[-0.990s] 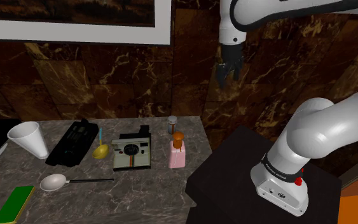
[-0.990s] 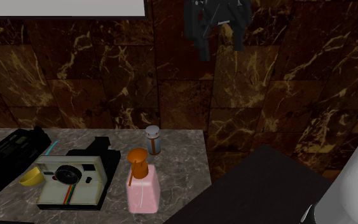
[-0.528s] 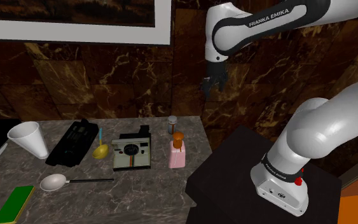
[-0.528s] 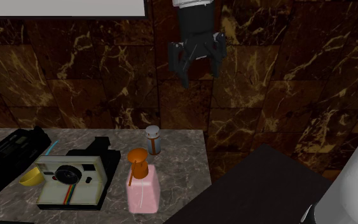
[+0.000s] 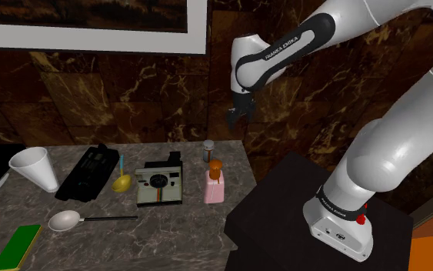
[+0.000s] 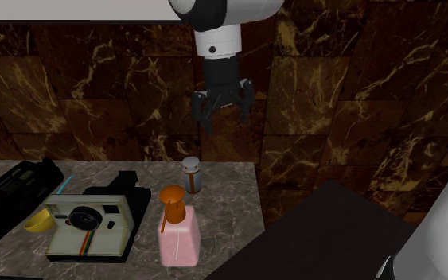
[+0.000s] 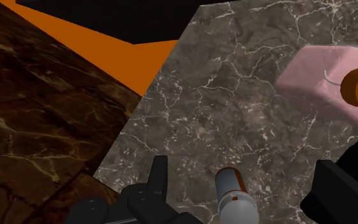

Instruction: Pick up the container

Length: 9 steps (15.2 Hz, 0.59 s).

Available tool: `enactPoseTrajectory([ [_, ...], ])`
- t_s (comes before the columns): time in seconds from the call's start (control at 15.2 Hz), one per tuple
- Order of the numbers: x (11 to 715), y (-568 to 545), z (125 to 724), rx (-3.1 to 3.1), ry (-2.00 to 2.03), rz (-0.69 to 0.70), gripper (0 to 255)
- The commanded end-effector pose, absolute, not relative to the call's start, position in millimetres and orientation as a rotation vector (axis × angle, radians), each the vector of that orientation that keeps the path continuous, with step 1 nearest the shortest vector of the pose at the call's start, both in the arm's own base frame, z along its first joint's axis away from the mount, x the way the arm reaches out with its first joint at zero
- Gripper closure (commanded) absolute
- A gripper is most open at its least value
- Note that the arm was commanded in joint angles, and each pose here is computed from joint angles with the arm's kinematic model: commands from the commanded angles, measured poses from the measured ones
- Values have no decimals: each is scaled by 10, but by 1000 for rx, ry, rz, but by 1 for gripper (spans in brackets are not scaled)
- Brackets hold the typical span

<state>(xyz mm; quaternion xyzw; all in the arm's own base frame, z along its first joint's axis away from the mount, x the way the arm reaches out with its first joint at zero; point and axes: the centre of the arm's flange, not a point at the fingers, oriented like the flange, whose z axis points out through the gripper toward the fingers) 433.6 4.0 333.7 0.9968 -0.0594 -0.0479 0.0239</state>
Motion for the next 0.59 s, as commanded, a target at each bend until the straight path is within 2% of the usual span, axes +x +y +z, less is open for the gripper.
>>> enactPoseTrajectory([
  [0.0,4514,71,3120,3091,-192,-128,0],
  [0.53,5135,135,2334,3113,-221,-58,0],
])
